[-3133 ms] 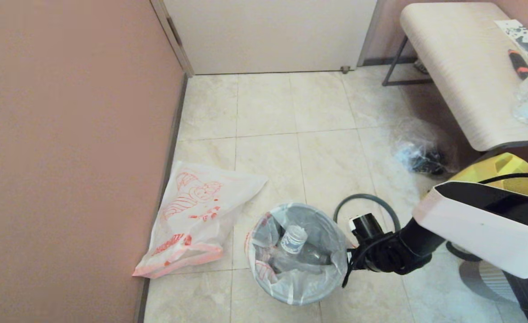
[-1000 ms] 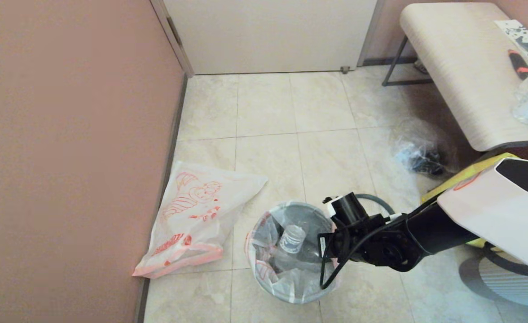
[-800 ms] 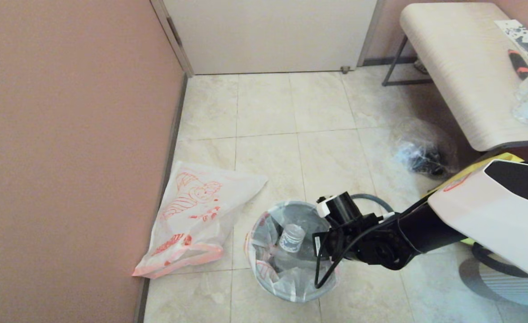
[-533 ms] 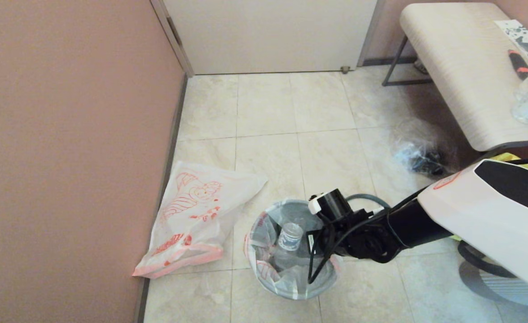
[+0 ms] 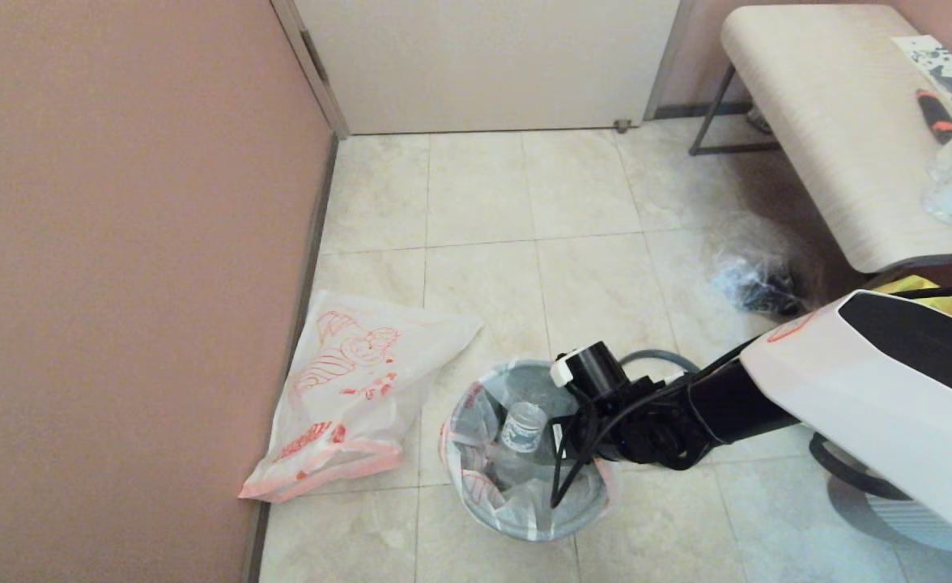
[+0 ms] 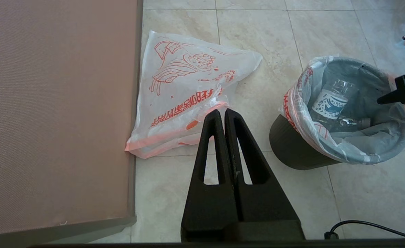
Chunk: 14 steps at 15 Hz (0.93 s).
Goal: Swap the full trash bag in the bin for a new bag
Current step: Place the trash bag on the floor
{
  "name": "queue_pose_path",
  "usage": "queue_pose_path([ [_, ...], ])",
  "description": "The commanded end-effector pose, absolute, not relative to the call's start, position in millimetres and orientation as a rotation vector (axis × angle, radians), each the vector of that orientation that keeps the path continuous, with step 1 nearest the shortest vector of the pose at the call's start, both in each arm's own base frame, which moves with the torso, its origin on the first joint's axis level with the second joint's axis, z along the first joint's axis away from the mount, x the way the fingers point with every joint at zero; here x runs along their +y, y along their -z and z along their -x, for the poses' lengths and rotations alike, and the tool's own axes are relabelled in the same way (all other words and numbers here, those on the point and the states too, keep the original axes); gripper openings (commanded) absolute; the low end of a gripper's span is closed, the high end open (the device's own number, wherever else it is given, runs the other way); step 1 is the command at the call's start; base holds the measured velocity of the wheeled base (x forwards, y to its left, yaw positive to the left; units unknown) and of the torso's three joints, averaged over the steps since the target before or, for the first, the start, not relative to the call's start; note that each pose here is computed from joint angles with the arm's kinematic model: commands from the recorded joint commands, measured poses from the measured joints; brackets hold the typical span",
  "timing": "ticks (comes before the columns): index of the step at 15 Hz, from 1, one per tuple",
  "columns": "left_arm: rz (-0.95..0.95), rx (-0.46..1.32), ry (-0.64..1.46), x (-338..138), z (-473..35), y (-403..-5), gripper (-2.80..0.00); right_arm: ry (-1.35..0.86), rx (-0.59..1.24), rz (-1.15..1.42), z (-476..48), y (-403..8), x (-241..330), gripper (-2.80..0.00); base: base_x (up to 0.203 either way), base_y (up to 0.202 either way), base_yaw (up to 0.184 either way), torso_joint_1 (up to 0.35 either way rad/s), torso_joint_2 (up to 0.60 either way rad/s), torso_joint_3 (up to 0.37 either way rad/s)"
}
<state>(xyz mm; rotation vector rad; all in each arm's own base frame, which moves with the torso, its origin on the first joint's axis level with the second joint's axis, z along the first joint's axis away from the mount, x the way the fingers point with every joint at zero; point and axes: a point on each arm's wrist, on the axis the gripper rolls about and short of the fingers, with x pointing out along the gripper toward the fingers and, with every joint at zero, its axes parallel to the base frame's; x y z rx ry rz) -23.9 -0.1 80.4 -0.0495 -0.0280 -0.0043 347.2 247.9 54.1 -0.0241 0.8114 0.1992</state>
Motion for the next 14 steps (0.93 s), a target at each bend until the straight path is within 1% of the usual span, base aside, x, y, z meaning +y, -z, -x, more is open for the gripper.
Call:
queue_pose_path([
  [1,0.051,-0.028,0.004,-0.1,23.8,-80.4,-2.8,-0.193,0.815,0.027,-346.5,-53.7,245.6,-2.8,0.0,0.0,0.0,0.0,0.0,0.0],
  [4,0.051,-0.028,0.005,0.0,23.8,-80.4,-2.8,-0.197,0.804,0.015,-345.2,-60.2,245.4,-2.8,0.0,0.0,0.0,0.0,0.0,0.0],
  [11,0.042,-0.012,-0.004,0.0,23.4,-81.4,-2.8,-0.205,0.822,0.03,-340.6,-53.5,248.5,-2.8,0.0,0.0,0.0,0.0,0.0,0.0],
  [12,0.025,-0.029,-0.001,-0.1,24.7,-89.5,-2.8,-0.203,0.825,0.031,-340.6,-52.1,248.5,-2.8,0.0,0.0,0.0,0.0,0.0,0.0],
  [14,0.017,-0.042,0.018,-0.5,23.4,-121.8,-2.8,-0.201,0.834,0.035,-341.0,-48.1,248.5,-2.8,0.0,0.0,0.0,0.0,0.0,0.0],
])
